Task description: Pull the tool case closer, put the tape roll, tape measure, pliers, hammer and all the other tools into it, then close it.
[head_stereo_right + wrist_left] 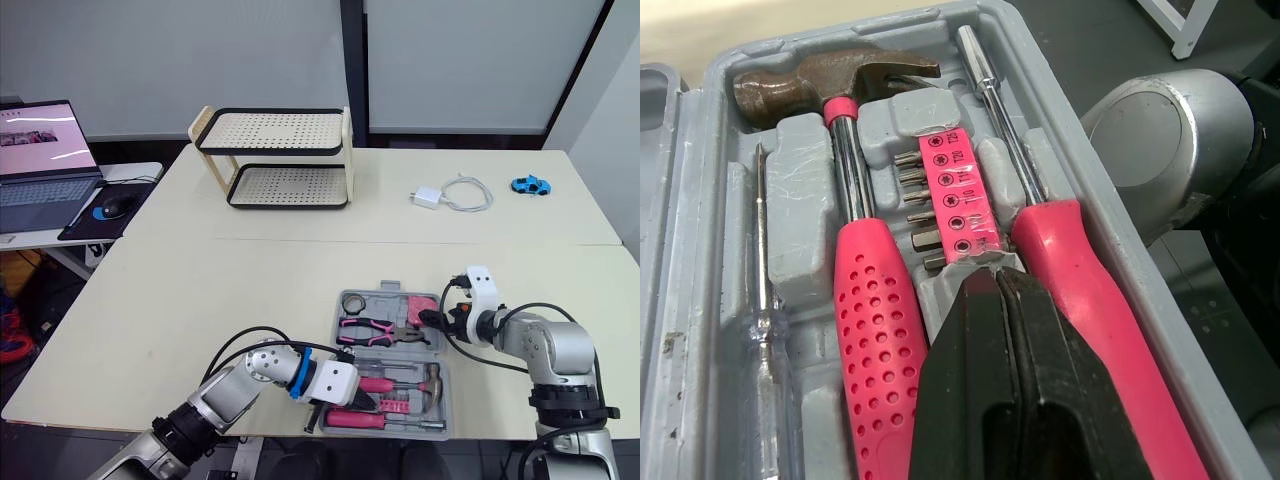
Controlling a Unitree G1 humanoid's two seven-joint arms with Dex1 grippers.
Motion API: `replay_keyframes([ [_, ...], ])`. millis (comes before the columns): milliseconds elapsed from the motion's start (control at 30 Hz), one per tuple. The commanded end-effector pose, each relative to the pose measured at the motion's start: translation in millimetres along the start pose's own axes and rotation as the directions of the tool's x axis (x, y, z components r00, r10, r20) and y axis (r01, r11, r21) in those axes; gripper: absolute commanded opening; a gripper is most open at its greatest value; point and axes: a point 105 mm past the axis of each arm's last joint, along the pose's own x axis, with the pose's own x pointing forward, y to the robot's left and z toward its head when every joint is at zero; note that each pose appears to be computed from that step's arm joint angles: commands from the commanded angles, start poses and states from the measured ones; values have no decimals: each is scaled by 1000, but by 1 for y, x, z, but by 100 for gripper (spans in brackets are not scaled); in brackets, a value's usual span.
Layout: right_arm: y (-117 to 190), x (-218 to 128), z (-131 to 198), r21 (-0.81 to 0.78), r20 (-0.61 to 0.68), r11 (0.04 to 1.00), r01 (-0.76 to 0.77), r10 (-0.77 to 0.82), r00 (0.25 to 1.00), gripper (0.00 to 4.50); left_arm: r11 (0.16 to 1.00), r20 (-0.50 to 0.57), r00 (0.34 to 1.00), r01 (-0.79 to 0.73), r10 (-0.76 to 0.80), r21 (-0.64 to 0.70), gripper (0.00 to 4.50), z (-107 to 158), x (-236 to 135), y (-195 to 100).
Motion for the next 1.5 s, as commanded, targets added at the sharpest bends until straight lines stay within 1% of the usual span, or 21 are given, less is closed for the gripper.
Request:
replay_keyframes([
  [33,4,3,11,26,61,999,-23,21,998,449,993,-149,989,-7,-11,-120,0,-43,0,-13],
  [167,12,12,8,72,70,995,-67,62,996,449,992,-157,988,-2,-18,-124,0,-45,-2,-14],
  [300,10,19,7,84,68,993,-78,72,995,449,992,-166,986,2,-23,-129,0,-48,-3,-15],
  [500,15,26,1,106,78,982,-155,148,986,449,990,-185,982,14,-40,-140,0,-54,-6,-20],
  [600,24,30,1,101,92,972,-213,204,975,449,989,-193,980,21,-49,-145,0,-57,-8,-23],
  [833,34,35,8,78,148,956,-283,270,952,449,988,-203,977,31,-62,-150,0,-60,-11,-26],
  [1167,45,30,22,31,222,929,-368,353,909,449,986,-216,973,44,-78,-158,0,-64,-13,-31],
  [1500,58,21,36,-69,278,904,-422,423,862,449,985,-219,971,58,-93,-160,0,-65,-13,-35],
])
